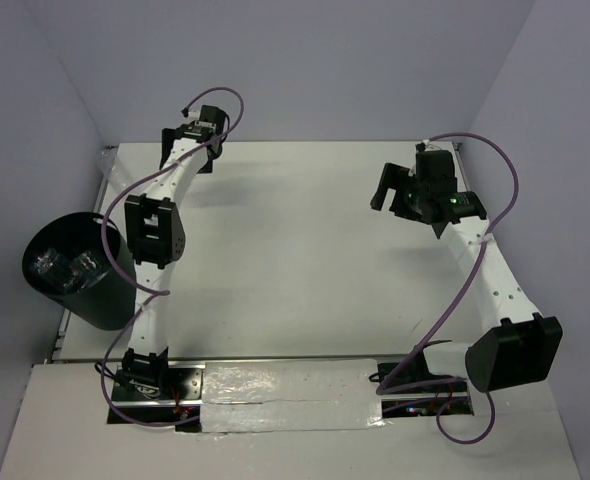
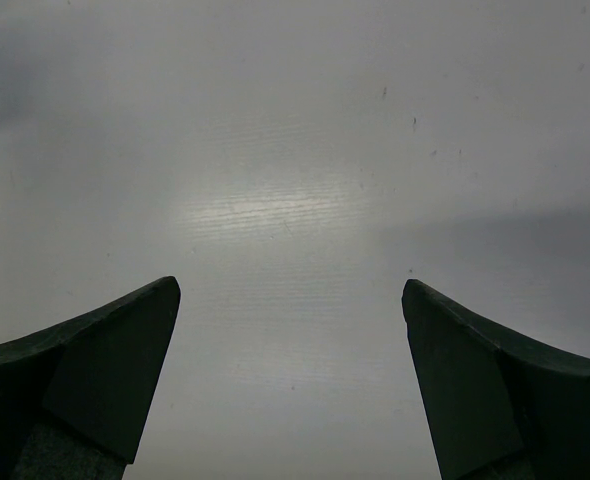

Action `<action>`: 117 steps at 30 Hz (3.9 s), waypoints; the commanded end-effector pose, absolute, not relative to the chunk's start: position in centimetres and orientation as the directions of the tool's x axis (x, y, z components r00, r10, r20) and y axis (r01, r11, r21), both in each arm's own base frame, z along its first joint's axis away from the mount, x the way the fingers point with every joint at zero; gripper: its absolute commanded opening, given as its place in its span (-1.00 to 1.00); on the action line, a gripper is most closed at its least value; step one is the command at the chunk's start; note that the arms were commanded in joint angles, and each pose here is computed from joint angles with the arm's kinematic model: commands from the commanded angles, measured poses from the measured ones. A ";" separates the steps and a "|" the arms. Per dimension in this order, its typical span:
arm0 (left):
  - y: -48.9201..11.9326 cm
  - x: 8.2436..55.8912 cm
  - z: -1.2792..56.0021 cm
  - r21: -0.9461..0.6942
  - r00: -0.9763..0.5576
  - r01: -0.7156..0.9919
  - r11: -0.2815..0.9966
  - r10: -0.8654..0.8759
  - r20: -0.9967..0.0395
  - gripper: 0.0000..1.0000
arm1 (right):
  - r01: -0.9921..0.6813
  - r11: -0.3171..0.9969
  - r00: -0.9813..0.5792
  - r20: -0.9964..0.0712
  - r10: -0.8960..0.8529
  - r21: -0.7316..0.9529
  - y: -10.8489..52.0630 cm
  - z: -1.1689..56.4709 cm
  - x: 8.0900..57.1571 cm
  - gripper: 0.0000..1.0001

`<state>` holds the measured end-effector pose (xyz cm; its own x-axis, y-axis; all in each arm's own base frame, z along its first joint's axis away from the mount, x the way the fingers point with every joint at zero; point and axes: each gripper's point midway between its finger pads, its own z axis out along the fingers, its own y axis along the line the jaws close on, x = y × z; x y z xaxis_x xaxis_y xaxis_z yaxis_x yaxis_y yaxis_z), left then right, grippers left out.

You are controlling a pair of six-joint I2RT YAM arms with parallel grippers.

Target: Put the plastic bottles in the bin

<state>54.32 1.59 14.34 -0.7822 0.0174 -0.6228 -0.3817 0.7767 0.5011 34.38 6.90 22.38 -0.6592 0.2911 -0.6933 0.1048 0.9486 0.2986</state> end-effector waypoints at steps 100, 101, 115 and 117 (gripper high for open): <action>11.4 33.9 44.1 -0.250 0.071 -0.772 0.584 -0.312 -0.947 0.99 | 0.020 0.934 -0.616 -0.731 0.293 0.357 9.4 24.7 33.7 0.99; 11.3 35.1 44.1 -0.242 0.050 -0.770 0.590 -0.323 -0.945 0.99 | 0.025 0.934 -0.621 -0.726 0.294 0.357 9.4 24.5 33.6 0.99; 16.9 51.4 32.1 -0.245 -0.106 -0.799 0.549 -0.530 -0.841 0.99 | 0.048 0.946 -0.653 -0.707 0.273 0.321 9.1 22.7 34.3 0.99; 17.5 51.9 30.2 -0.197 -0.144 -0.816 0.543 -0.522 -0.841 0.99 | 0.053 0.945 -0.661 -0.699 0.274 0.322 9.2 22.2 34.6 0.99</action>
